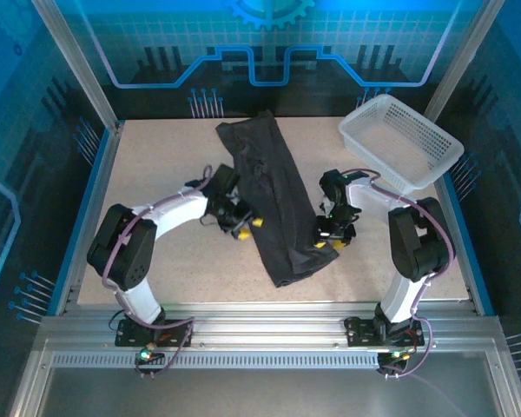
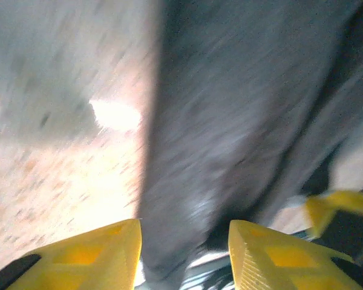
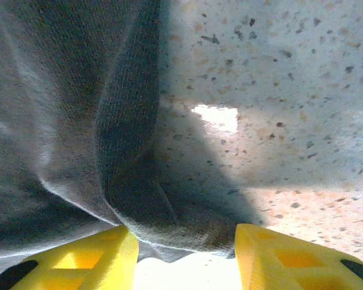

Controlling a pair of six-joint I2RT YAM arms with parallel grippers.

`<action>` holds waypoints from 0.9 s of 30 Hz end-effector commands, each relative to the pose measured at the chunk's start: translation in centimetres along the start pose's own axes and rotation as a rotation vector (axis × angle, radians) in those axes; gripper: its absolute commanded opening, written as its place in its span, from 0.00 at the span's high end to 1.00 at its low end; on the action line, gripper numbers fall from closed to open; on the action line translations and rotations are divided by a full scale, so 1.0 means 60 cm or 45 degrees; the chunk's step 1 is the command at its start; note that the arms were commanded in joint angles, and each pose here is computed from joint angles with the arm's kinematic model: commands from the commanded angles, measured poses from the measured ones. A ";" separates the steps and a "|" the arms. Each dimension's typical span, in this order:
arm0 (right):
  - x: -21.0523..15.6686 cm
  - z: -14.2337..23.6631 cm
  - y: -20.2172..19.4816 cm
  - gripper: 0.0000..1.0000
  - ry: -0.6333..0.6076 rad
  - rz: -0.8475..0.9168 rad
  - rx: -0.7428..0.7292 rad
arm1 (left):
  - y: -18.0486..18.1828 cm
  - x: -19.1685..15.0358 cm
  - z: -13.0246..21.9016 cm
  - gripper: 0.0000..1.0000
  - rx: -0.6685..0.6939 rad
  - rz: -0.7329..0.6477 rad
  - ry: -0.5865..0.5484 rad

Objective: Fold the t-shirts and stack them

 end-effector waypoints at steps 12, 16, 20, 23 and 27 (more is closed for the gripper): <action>-0.037 -0.033 -0.008 0.50 0.136 0.070 -0.051 | 0.054 -0.147 -0.074 0.55 0.117 -0.093 0.202; -0.047 -0.039 0.005 0.50 0.140 0.014 0.030 | 0.062 -0.158 -0.101 0.55 0.198 -0.094 0.188; -0.052 -0.043 0.006 0.56 0.139 0.003 0.045 | 0.056 -0.158 -0.120 0.55 0.219 -0.095 0.174; -0.052 -0.045 0.010 0.63 0.142 -0.005 0.082 | 0.053 -0.153 -0.132 0.58 0.238 -0.096 0.158; -0.059 -0.044 0.019 0.75 0.135 -0.020 0.134 | 0.053 -0.141 -0.140 0.62 0.234 -0.078 0.108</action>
Point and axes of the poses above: each hand's point on the last joint's axis, 136 mm out from that joint toward the fingers, its own z axis back along the fingers, its own y axis along the line the jaws close on, x = y × z, the point moved 3 cm from there along z, back along the fingers, and after that the axes turned 8 degrees about z, right-handed, at the moved point
